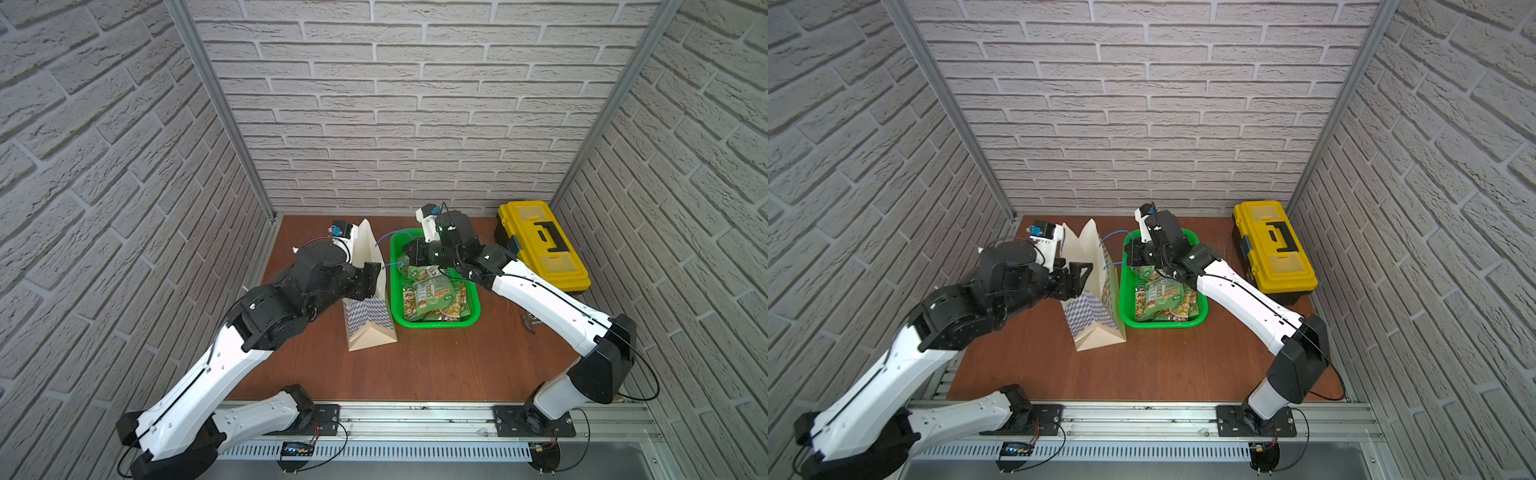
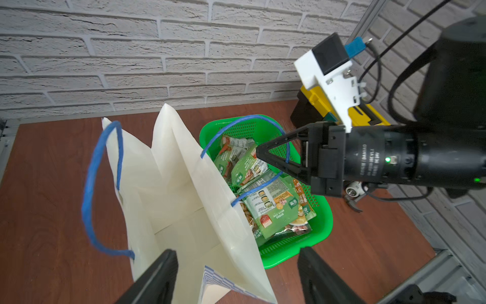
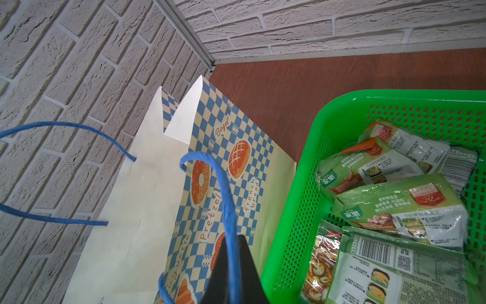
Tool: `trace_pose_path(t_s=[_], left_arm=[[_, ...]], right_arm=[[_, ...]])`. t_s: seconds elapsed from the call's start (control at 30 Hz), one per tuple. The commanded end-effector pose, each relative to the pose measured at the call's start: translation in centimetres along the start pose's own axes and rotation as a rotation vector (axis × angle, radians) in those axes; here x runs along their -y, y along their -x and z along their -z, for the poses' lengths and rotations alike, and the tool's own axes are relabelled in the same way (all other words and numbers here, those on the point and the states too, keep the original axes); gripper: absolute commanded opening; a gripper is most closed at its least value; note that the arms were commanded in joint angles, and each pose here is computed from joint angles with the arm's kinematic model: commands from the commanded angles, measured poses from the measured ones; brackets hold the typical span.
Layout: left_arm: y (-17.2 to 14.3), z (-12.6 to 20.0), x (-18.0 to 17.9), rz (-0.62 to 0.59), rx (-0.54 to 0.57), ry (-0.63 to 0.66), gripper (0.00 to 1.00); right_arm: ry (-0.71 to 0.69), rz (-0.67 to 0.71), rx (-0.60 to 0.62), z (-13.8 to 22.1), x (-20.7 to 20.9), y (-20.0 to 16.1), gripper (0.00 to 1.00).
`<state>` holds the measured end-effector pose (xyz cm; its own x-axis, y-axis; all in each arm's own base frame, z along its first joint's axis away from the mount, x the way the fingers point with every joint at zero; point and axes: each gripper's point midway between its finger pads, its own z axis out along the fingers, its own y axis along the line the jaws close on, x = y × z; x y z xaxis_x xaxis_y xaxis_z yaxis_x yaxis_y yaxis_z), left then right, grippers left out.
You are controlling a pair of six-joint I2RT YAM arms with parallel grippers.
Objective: Place the condiment packets inside the bag
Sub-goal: Pick up the paper bag from the center of the board.
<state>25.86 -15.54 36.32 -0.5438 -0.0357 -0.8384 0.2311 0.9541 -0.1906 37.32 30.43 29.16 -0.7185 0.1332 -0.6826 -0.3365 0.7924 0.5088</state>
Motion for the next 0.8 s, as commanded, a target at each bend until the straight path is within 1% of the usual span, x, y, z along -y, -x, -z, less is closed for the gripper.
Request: trace_pose_path(t_s=[0.0,0.13,0.2,0.27,0.33,0.63,0.73,0.77], left_arm=[[1.5,-0.5,-3.3,-0.038,0.04,0.199,0.8],[0.7,-1.9,-7.1,-0.025,-0.026,0.349,0.82],[0.5,-1.8,-8.9,-0.027,-0.036,0.429,0.83],[0.1,-1.7,-10.3,-0.029,-0.046,0.482,0.83],[-0.3,-2.1,-11.0,-0.024,-0.066,0.5,0.84],[-3.4,-3.7,-13.8,0.059,-0.166,0.501,0.85],[-4.7,-4.4,-14.3,0.094,-0.196,0.478,0.85],[-5.2,-4.8,-14.3,0.112,-0.21,0.451,0.85]], right_arm=[[0.035,-0.002,0.039,0.6,-1.1,1.4,0.03],[0.04,0.002,0.041,0.9,-1.2,1.4,0.03],[0.042,0.006,0.041,1.1,-1.2,1.4,0.03],[0.041,0.012,0.04,1.3,-1.2,1.3,0.03],[0.041,0.015,0.039,1.4,-1.2,1.3,0.03],[0.043,0.017,0.036,1.4,-1.0,1.0,0.03],[0.042,0.017,0.03,1.3,-0.9,0.8,0.03],[0.045,0.017,0.03,1.3,-0.9,0.8,0.03]])
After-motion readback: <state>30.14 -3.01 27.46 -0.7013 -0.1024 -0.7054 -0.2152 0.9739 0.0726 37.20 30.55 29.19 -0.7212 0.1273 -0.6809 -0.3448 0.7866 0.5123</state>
